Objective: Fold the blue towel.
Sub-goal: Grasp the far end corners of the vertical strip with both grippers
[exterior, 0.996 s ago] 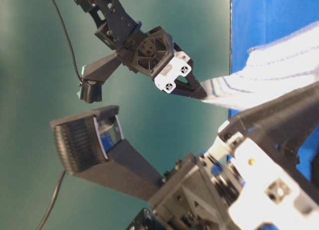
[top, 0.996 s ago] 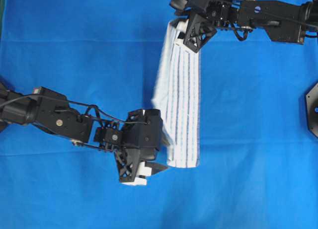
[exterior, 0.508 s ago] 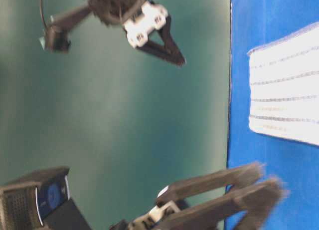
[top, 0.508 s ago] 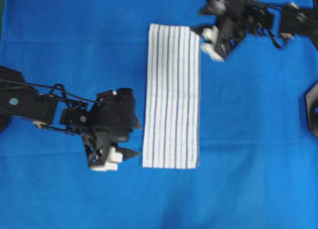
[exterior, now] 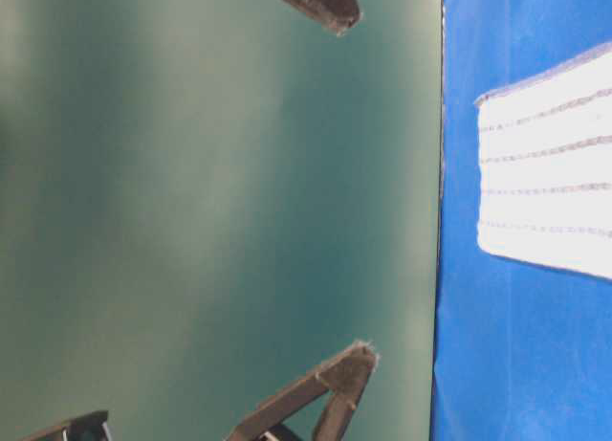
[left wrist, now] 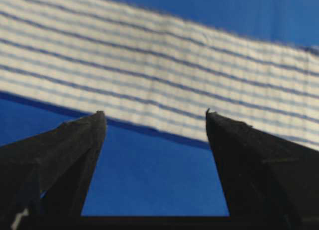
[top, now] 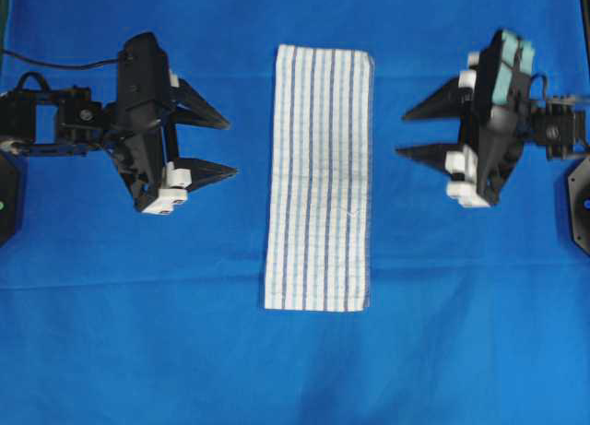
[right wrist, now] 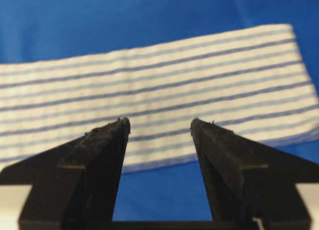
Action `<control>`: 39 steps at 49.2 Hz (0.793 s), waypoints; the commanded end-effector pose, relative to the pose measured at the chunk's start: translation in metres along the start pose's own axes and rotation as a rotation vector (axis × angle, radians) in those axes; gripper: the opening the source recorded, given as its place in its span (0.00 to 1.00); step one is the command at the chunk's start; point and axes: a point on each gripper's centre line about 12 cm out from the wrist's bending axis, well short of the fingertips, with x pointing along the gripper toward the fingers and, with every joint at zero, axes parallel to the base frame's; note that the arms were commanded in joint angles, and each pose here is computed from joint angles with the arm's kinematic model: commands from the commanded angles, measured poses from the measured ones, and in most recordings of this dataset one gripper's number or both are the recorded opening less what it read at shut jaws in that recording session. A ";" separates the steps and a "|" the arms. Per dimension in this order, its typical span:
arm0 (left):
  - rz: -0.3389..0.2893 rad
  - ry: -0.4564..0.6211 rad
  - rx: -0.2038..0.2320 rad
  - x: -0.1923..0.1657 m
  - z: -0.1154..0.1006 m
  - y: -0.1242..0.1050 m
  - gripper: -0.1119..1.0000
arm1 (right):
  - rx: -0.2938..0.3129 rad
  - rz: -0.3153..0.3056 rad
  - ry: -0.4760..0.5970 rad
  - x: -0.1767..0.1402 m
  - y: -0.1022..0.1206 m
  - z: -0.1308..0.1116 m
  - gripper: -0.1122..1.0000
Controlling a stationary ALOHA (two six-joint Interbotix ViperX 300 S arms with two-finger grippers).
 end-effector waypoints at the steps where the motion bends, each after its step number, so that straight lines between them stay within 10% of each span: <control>1: 0.004 -0.042 0.002 -0.004 0.010 0.002 0.76 | 0.007 0.006 -0.017 -0.001 0.001 0.004 0.62; 16: 0.033 -0.033 -0.005 0.009 0.011 0.012 0.76 | 0.034 -0.062 0.000 0.009 -0.021 0.008 0.62; 39: 0.232 -0.071 0.020 0.075 0.007 0.101 0.76 | 0.097 -0.241 0.059 0.061 -0.108 0.001 0.62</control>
